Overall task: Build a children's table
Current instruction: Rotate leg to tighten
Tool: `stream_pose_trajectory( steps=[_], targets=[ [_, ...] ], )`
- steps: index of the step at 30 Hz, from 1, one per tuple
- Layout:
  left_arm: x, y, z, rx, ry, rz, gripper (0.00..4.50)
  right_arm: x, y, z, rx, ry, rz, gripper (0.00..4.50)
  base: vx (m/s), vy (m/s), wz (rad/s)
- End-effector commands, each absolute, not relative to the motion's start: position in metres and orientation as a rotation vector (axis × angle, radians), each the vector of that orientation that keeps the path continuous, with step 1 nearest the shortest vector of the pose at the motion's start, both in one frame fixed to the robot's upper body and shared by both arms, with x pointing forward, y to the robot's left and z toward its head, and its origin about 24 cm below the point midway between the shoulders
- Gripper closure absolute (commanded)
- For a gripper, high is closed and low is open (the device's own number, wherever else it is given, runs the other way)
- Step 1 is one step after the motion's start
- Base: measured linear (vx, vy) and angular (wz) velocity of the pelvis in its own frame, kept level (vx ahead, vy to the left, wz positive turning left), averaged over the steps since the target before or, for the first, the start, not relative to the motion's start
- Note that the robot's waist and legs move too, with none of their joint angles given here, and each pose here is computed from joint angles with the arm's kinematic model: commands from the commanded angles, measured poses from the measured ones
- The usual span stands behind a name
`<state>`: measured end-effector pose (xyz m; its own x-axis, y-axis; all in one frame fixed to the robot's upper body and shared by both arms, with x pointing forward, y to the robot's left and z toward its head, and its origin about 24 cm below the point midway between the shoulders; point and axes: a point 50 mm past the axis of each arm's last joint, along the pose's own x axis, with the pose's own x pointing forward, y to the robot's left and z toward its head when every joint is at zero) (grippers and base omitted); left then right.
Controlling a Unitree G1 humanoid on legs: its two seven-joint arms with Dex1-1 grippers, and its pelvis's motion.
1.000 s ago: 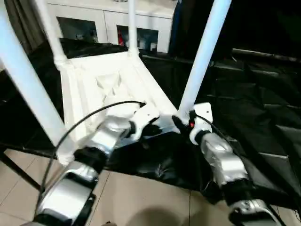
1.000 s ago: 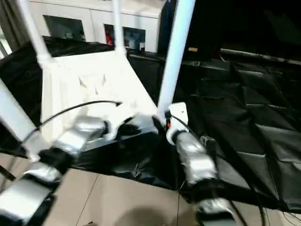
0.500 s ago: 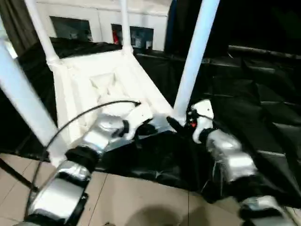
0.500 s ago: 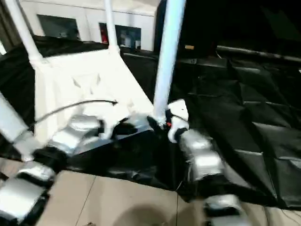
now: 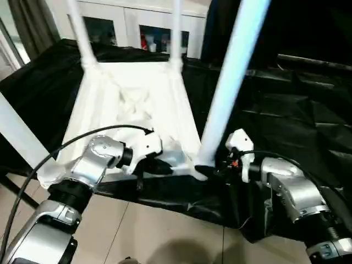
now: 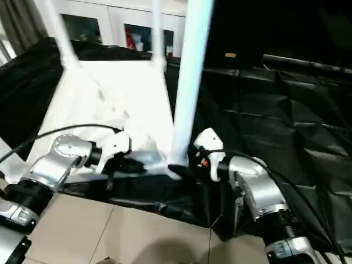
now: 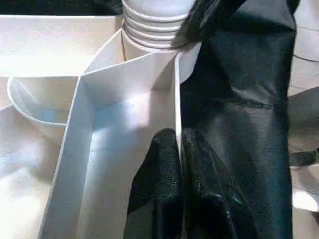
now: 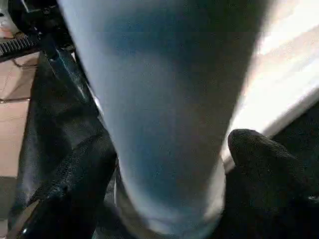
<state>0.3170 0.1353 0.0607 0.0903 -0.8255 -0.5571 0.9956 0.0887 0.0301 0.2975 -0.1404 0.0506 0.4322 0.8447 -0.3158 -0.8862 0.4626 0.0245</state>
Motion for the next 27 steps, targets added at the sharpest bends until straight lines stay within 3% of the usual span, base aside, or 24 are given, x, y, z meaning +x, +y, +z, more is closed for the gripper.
stream_pose_trajectory(
  steps=[1, 13, 18, 23, 27],
  targets=[
    [0.315, 0.124, 0.068, 0.469, 0.412, -1.492, 4.5, 0.301, -0.139, 0.053, -0.176, 0.298, 1.091, 0.77, 0.0, 0.0, 0.0],
    [0.314, 0.128, 0.067, 0.471, 0.431, -1.472, 4.5, 0.299, -0.14, 0.051, -0.172, 0.319, 1.117, 1.75, 0.0, 0.0, 0.0],
    [0.314, 0.129, 0.065, 0.459, 0.442, -1.456, 4.5, 0.298, -0.139, 0.047, -0.148, 0.324, 1.093, 1.84, 0.0, 0.0, 0.0],
    [0.333, 0.123, 0.058, 0.426, 0.436, -1.222, 4.5, 0.307, -0.14, 0.031, -0.045, 0.324, 0.815, 1.86, 0.0, 0.0, 0.0],
    [0.353, 0.101, 0.058, 0.39, 0.401, -1.019, 4.5, 0.317, -0.123, 0.02, 0.028, 0.335, 0.537, 1.86, 0.0, 0.0, 0.0]
  ],
)
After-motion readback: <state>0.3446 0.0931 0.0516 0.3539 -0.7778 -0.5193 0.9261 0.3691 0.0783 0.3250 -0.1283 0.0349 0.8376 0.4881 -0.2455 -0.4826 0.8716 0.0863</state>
